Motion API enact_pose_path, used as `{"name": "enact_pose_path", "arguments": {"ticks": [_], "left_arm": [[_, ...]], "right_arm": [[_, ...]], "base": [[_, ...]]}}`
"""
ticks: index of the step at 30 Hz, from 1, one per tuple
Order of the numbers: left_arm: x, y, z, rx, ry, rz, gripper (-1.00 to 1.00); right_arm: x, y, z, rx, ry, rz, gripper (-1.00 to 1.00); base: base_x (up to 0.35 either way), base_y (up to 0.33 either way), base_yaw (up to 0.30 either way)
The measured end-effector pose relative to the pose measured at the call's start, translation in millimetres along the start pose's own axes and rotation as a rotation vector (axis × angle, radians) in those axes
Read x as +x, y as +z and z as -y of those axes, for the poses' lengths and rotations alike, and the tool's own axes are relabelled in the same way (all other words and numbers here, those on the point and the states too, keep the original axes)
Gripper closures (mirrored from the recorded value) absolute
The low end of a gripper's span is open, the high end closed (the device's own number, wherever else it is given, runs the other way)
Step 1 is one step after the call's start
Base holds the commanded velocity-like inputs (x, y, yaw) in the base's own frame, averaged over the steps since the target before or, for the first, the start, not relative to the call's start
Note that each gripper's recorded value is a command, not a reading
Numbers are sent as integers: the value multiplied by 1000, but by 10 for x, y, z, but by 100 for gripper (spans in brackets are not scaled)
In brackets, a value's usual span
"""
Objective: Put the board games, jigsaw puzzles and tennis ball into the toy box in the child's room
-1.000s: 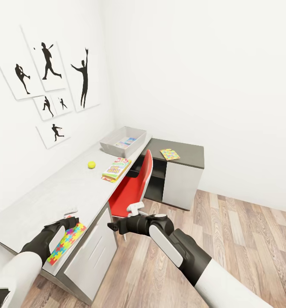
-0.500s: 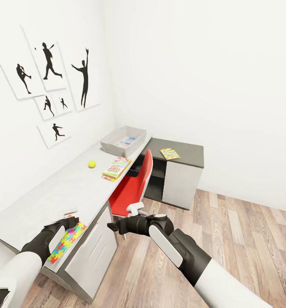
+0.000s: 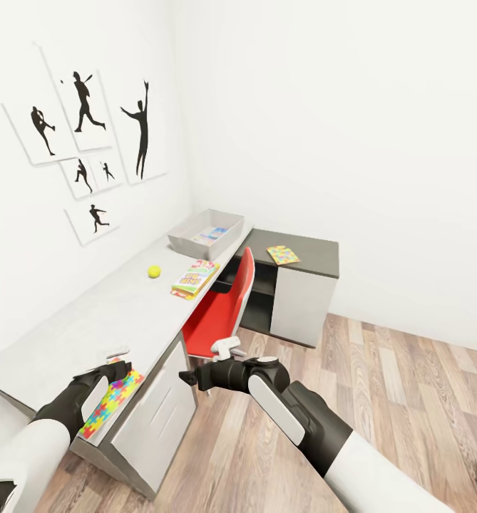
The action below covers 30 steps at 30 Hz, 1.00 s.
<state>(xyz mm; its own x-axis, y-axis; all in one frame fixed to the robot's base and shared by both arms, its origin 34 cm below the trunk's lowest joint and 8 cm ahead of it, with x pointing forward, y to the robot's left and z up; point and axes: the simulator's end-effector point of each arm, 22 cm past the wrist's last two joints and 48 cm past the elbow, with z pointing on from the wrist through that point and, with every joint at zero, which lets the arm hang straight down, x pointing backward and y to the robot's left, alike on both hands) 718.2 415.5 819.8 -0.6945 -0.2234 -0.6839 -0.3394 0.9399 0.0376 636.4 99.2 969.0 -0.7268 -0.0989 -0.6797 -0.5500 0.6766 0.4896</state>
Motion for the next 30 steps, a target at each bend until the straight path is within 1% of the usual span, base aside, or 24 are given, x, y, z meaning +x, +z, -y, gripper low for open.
{"name": "enact_pose_path", "arguments": {"ticks": [18,26,30], "left_arm": [[-3,-1,5,2,-5,0,-100],[-2,1,6,2,-5,0,-100],[-2,-1,4,2,-5,0,-100]], "right_arm": [[-1,0,-1,0,0,0,-100],[0,1,2,0,0,0,-100],[-1,-1,-1,0,0,0,-100]], "base": [[-73,-16,0],[-181,-107,0],[-53,-32,0]]}}
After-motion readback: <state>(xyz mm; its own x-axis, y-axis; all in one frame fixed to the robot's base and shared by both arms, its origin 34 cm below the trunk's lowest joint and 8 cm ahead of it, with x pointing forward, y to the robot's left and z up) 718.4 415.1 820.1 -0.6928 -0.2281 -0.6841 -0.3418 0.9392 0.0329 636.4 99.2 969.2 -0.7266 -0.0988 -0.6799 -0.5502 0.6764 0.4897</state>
